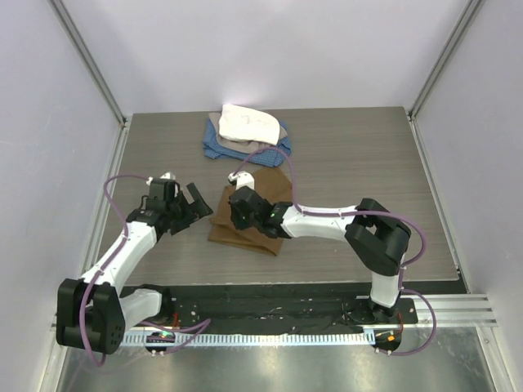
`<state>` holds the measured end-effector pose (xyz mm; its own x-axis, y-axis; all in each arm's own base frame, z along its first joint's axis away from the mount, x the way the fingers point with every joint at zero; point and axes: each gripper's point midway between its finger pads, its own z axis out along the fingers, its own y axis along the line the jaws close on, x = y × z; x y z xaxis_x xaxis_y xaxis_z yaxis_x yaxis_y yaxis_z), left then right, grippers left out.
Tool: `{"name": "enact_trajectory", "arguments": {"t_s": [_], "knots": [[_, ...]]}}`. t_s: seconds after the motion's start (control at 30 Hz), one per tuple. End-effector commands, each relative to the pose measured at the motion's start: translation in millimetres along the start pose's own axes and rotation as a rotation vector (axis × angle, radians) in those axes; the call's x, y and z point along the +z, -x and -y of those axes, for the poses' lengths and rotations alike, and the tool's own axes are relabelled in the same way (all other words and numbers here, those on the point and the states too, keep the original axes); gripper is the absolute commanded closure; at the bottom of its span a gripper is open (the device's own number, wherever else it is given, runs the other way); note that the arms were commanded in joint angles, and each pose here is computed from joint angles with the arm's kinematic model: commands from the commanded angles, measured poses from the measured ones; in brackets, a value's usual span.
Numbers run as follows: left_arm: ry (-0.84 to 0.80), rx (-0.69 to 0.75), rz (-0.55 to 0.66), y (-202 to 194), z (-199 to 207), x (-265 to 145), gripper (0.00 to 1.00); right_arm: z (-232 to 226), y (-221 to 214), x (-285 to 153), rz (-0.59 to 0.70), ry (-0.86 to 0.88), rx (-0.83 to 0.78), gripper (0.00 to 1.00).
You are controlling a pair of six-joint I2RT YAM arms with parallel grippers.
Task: Fold the napkin, place the utensils inside, and roll it up
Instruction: Roll the napkin with the utensil
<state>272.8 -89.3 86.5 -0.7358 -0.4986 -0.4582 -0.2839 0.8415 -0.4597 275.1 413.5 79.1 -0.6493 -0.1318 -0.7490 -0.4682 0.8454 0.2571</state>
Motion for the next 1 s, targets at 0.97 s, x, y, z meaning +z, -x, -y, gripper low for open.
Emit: {"name": "enact_trajectory", "arguments": {"t_s": [0.97], "knots": [[-0.160, -0.089, -0.091, -39, 7, 29, 0.28, -42, -23, 1, -0.043, 0.115, 0.016, 0.87]]}}
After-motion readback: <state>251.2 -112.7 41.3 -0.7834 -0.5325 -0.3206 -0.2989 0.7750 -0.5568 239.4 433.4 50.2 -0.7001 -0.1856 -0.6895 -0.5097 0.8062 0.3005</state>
